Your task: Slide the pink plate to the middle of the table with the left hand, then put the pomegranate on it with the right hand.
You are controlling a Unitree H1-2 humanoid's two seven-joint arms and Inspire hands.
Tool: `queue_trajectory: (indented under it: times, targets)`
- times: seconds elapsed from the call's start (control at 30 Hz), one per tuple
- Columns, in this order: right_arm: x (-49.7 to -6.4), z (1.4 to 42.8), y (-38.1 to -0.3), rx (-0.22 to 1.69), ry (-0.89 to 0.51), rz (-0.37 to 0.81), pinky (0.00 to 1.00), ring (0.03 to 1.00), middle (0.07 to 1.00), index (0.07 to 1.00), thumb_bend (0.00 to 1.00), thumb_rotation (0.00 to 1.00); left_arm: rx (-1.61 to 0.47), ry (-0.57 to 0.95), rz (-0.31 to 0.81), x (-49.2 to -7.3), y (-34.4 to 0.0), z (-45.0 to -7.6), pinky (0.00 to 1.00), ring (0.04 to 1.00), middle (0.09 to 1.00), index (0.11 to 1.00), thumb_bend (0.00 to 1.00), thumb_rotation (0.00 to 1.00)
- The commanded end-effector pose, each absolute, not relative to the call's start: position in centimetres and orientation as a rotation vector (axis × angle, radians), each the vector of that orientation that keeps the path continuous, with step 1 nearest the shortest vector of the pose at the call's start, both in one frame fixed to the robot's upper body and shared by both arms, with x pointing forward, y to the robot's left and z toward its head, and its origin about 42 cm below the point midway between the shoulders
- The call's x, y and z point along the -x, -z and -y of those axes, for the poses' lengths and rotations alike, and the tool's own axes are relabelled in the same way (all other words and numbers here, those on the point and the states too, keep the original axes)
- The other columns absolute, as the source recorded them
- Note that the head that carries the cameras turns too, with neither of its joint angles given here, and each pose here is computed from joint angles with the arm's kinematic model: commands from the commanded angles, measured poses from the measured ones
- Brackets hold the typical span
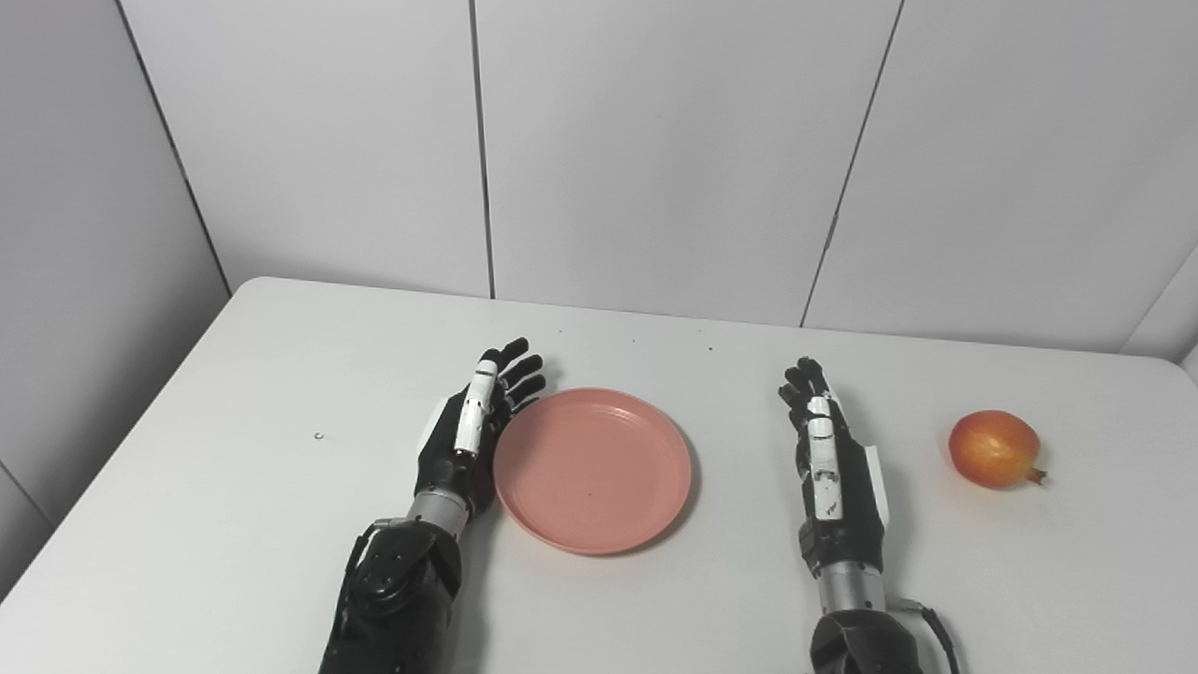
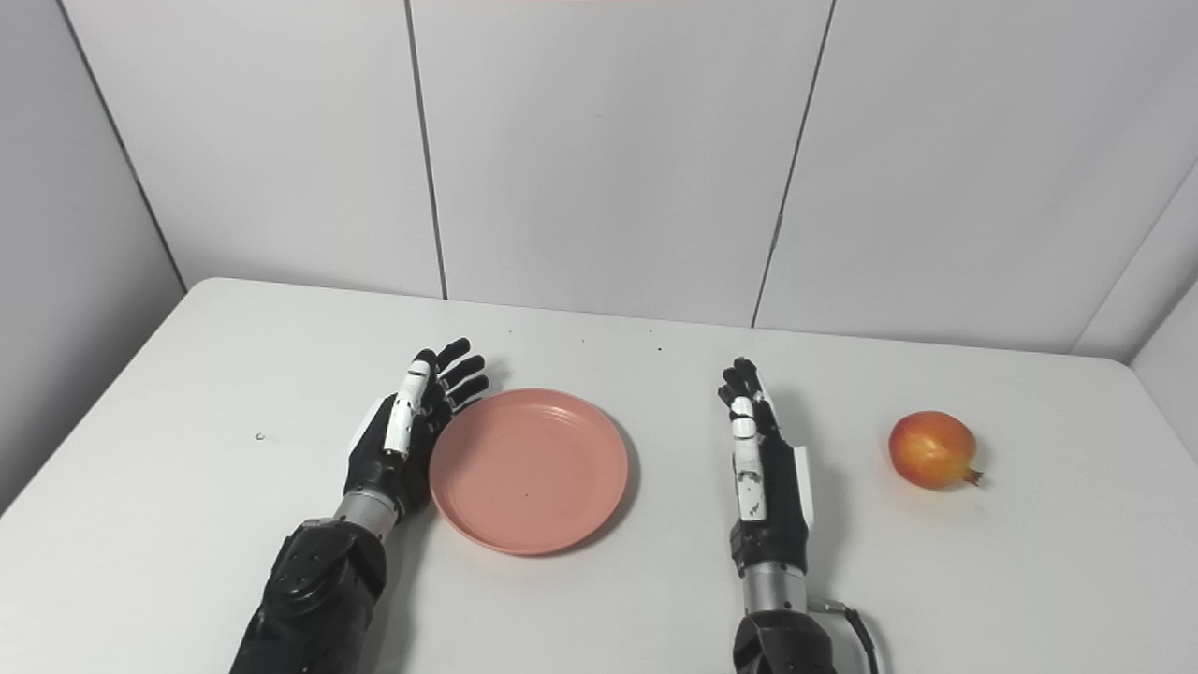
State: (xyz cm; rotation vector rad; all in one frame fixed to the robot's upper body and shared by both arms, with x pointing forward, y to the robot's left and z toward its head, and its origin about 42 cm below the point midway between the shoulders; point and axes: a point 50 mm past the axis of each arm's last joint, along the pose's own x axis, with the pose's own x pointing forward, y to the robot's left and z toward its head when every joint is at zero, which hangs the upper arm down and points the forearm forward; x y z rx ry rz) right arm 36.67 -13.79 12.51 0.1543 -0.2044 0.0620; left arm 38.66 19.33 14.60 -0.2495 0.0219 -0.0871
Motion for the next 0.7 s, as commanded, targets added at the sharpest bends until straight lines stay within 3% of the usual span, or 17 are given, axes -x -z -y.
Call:
queue_trajectory:
  times: [0.0, 0.67]
  targets:
    - [-35.2, 13.3, -10.1, -0.156, -0.055, 0.114, 1.0, 0.921, 0.913, 0.91, 0.53, 0.94, 0.239, 0.108, 0.029, -38.9, -15.9, -18.8, 0.88, 0.883, 0.881, 0.862, 0.31, 1.0]
    - [-35.4, 12.5, -10.2, -0.108, -0.039, 0.112, 0.99, 0.911, 0.908, 0.904, 0.53, 0.96, 0.241, 0.141, 0.043, -37.9, -15.5, -17.7, 0.89, 0.912, 0.9, 0.876, 0.33, 0.98]
